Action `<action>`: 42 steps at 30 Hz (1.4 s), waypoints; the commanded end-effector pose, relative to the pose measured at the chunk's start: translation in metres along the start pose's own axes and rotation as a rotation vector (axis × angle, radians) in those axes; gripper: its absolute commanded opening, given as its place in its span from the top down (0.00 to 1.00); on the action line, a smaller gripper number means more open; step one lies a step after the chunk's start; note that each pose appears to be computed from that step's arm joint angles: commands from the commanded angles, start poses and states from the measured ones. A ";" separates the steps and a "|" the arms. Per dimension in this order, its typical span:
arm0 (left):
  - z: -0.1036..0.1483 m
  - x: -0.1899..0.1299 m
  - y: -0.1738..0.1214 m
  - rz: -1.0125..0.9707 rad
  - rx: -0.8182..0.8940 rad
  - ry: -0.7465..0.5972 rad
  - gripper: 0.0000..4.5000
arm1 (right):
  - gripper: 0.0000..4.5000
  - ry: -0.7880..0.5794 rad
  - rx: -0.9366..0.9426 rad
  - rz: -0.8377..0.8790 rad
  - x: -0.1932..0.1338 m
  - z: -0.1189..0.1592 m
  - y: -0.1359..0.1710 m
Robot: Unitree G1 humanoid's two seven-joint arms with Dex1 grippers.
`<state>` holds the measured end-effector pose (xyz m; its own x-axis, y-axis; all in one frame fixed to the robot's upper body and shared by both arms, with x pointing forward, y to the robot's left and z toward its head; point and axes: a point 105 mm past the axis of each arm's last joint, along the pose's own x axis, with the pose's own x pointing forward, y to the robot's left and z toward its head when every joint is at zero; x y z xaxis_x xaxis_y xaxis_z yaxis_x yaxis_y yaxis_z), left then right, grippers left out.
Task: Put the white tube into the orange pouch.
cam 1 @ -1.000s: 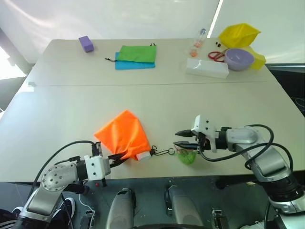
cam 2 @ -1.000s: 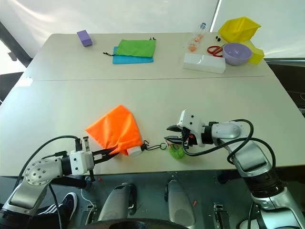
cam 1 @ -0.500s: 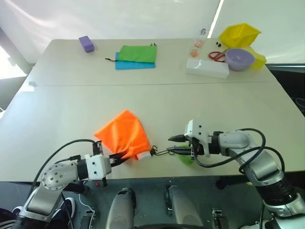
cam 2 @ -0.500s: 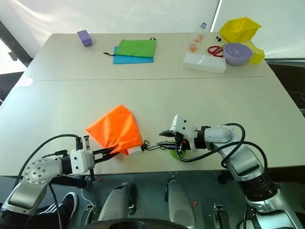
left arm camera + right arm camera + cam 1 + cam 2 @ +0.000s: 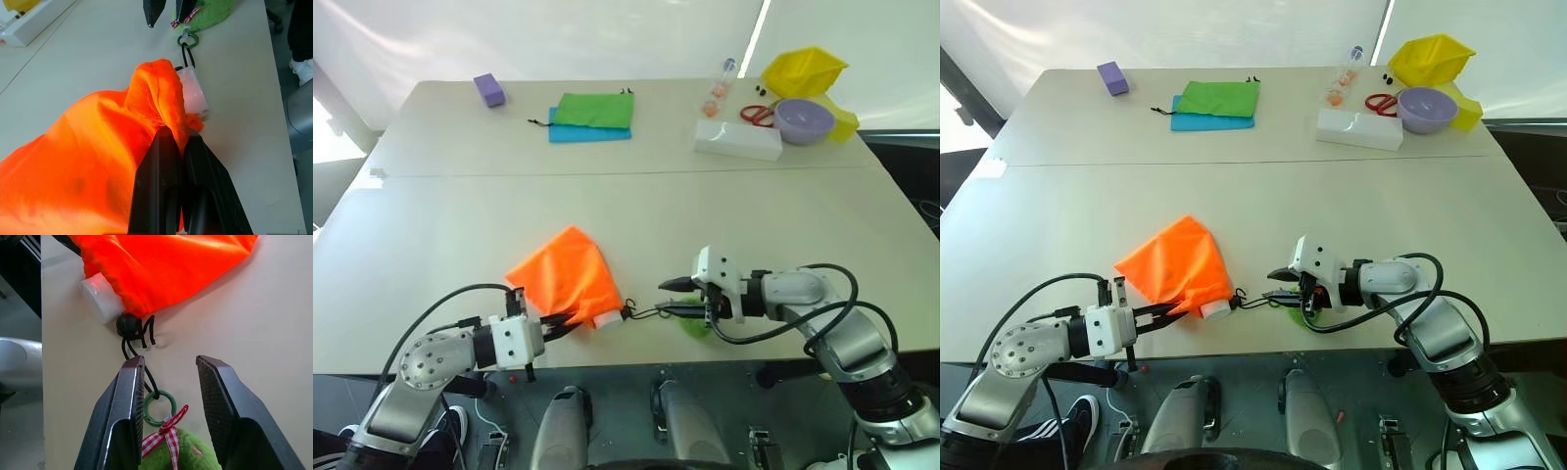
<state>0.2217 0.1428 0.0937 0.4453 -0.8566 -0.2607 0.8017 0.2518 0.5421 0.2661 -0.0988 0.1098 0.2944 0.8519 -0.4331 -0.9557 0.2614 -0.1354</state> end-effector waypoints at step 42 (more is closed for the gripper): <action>0.068 -0.022 0.052 -0.115 -0.553 -0.226 0.12 | 0.62 0.084 0.018 -0.039 -0.033 -0.019 0.005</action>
<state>0.2279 0.1423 0.1737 0.3230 -0.9405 -0.1052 0.9463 0.3194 0.0500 0.2507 -0.1355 0.0982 0.3260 0.7914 -0.5170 -0.9426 0.3141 -0.1136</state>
